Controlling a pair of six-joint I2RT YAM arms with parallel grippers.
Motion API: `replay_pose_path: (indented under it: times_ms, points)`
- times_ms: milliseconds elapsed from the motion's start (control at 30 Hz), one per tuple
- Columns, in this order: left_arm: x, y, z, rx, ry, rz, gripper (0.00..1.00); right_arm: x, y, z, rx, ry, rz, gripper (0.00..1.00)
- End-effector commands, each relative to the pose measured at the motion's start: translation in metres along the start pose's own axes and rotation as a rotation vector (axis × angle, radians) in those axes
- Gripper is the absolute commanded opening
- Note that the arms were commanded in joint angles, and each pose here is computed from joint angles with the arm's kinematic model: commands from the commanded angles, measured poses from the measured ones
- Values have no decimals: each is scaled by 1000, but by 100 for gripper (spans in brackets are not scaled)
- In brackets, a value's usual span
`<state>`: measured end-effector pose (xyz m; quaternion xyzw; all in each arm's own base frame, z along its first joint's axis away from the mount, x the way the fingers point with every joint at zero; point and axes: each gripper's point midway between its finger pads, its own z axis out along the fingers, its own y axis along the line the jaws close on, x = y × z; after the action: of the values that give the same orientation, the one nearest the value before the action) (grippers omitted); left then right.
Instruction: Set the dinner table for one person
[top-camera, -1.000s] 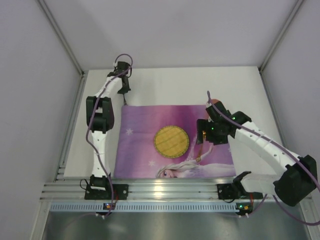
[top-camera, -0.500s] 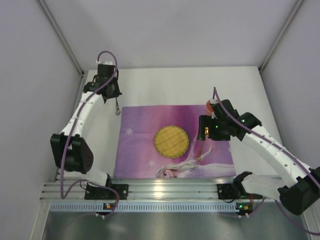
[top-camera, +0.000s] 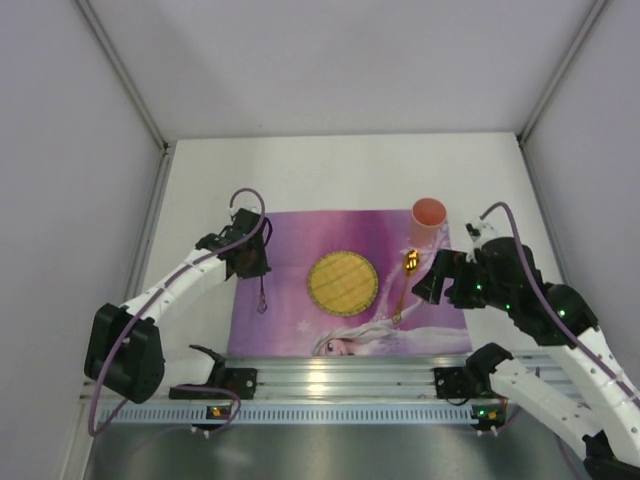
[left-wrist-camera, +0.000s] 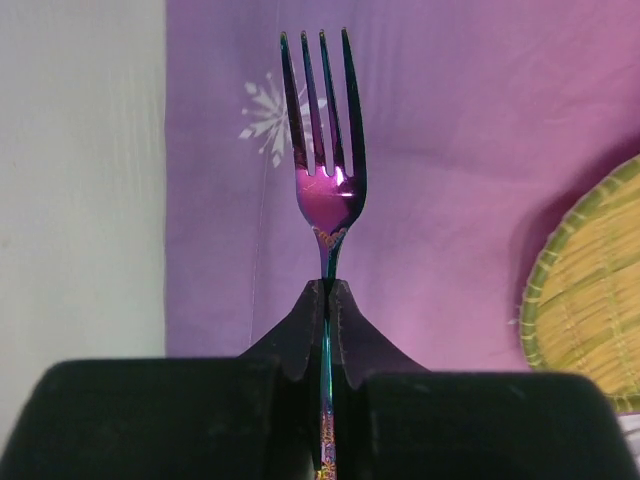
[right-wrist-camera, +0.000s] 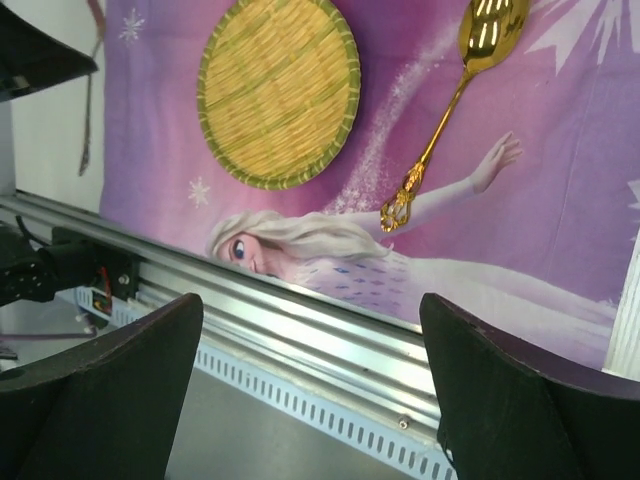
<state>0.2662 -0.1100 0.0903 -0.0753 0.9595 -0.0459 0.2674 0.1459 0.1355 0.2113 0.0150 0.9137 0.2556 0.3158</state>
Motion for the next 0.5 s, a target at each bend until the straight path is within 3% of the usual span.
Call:
replay_pose_path:
  times_ms: [0,167,200,333,467]
  points:
    - [-11,-8,6,20,-80,-101,0,23,-11,-22,12,24,49,90]
    - [-10,-6,18,10,-95,-99,0,40,-23,-45,15,1,86,91]
    - [-12,-7,18,12,-100,-100,4,42,-25,-47,15,-3,93,91]
    - [-10,-4,14,-14,-86,-89,39,48,-28,-58,0,-29,116,91]
    - [-20,-3,-13,5,-134,-91,57,46,-28,-67,-11,-59,115,92]
